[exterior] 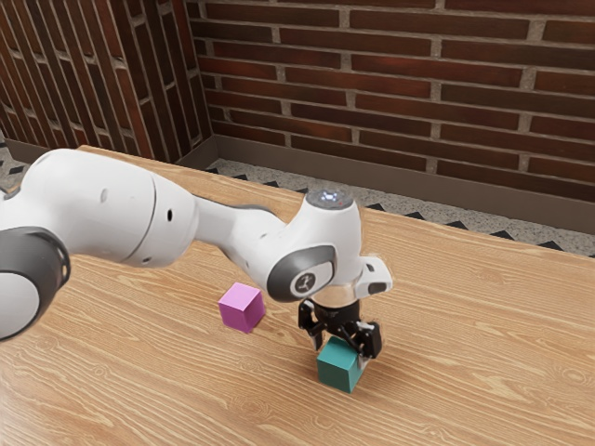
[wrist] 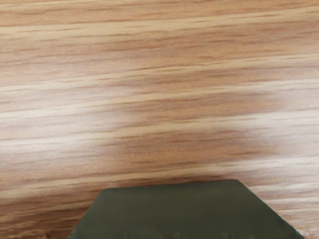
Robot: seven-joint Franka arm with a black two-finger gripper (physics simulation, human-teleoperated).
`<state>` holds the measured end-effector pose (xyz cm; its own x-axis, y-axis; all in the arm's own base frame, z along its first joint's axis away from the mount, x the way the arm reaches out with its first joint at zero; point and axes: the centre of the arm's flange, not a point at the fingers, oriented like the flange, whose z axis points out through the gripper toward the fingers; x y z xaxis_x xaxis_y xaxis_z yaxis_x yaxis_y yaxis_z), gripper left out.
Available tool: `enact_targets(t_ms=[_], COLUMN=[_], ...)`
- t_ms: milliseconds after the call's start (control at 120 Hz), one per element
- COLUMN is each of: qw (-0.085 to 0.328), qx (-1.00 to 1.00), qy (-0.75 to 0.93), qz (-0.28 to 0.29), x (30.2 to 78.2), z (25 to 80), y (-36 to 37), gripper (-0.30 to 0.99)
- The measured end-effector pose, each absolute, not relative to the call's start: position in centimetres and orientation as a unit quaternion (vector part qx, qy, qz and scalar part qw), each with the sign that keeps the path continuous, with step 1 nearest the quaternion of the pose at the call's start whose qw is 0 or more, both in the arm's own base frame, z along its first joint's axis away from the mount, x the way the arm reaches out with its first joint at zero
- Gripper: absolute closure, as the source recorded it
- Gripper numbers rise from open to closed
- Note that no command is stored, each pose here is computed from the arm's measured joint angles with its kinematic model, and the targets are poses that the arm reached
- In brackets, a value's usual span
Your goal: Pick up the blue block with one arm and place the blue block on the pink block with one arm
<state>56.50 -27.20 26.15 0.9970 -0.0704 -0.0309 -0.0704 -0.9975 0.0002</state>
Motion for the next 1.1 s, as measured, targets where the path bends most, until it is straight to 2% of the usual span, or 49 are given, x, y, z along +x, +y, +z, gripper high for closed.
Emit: enact_targets(t_ms=[250, 517, 700, 758, 900, 1100], qw=[-0.003, -0.005, -0.005, -0.007, -0.009, -0.02], qx=[-0.999, -0.999, -0.999, -0.999, -0.999, -0.997], qy=[0.039, 0.04, 0.042, 0.044, 0.044, 0.044], qz=[0.008, 0.006, 0.002, -0.003, -0.016, -0.054], x=[56.3, 56.2, 56.3, 56.4, 56.5, 56.5], z=[25.3, 24.9, 25.2, 25.8, 27.5, 33.9], y=[-27.1, -27.1, -27.2, -27.3, -27.4, -27.3], gripper=[0.01, 0.22, 0.22, 0.28, 0.31, 0.34])
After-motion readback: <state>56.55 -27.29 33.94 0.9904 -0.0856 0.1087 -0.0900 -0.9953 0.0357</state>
